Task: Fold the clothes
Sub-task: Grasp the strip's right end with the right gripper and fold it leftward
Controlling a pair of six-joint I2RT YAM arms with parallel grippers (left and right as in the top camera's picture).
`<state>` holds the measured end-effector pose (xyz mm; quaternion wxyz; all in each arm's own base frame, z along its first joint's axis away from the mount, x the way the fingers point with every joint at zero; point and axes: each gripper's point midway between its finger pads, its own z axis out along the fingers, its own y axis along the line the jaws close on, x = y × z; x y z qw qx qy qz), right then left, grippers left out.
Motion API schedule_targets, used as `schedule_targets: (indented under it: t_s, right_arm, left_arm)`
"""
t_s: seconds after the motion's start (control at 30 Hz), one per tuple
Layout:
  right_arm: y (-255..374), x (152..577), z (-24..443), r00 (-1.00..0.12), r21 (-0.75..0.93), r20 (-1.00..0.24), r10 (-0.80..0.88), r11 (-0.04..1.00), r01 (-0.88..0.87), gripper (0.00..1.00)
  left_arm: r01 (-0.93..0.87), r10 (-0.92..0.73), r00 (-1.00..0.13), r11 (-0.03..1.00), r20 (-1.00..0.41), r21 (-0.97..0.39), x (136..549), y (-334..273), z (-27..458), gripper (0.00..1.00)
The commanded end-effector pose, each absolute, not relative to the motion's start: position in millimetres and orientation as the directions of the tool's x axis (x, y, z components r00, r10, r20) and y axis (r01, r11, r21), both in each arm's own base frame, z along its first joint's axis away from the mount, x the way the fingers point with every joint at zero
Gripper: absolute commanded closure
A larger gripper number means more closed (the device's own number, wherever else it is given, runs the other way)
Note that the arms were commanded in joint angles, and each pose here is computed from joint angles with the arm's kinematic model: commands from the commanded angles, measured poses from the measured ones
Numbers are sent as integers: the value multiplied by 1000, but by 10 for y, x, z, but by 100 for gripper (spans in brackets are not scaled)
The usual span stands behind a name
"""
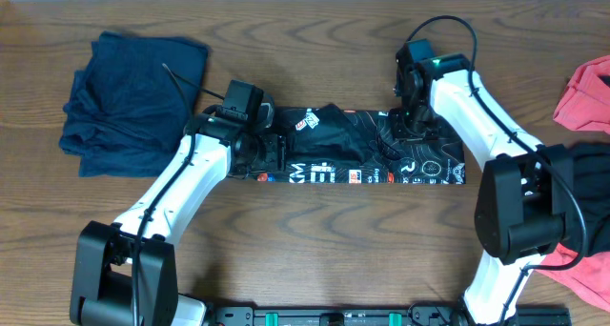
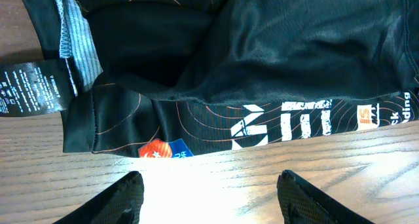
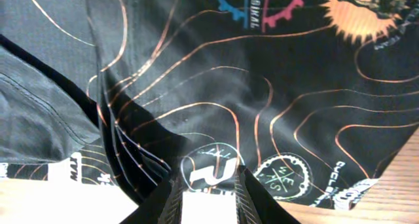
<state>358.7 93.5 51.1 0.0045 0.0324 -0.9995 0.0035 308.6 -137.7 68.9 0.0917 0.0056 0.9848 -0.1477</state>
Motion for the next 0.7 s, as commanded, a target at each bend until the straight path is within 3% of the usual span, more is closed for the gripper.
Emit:
schedule_targets:
  t_s: [0.0, 0.13, 0.37, 0.53, 0.67]
  right_arm:
    - [998, 3497, 416, -998, -24, 23, -59, 998, -59, 75]
    - [1101, 3359, 299, -996, -24, 50, -75, 997, -76, 74]
    - [1511, 3206, 203, -984, 120, 65, -164, 981, -155, 74]
    - [1678, 3294, 276, -975, 172, 16, -223, 961, -217, 78]
    - [1629, 3414, 458, -980, 153, -15, -199, 968, -199, 73]
  left_arm:
    - [49, -8, -981, 957, -194, -285, 3081, -1364, 721, 33]
    - [49, -8, -981, 957, -194, -285, 3081, -1364, 721, 33]
    - [48, -8, -981, 957, -194, -285, 3082, -1363, 721, 33]
    - [49, -8, -981, 957, -194, -285, 3081, -1362, 720, 32]
    - [50, -7, -981, 957, -196, -284, 3086, -1360, 723, 32]
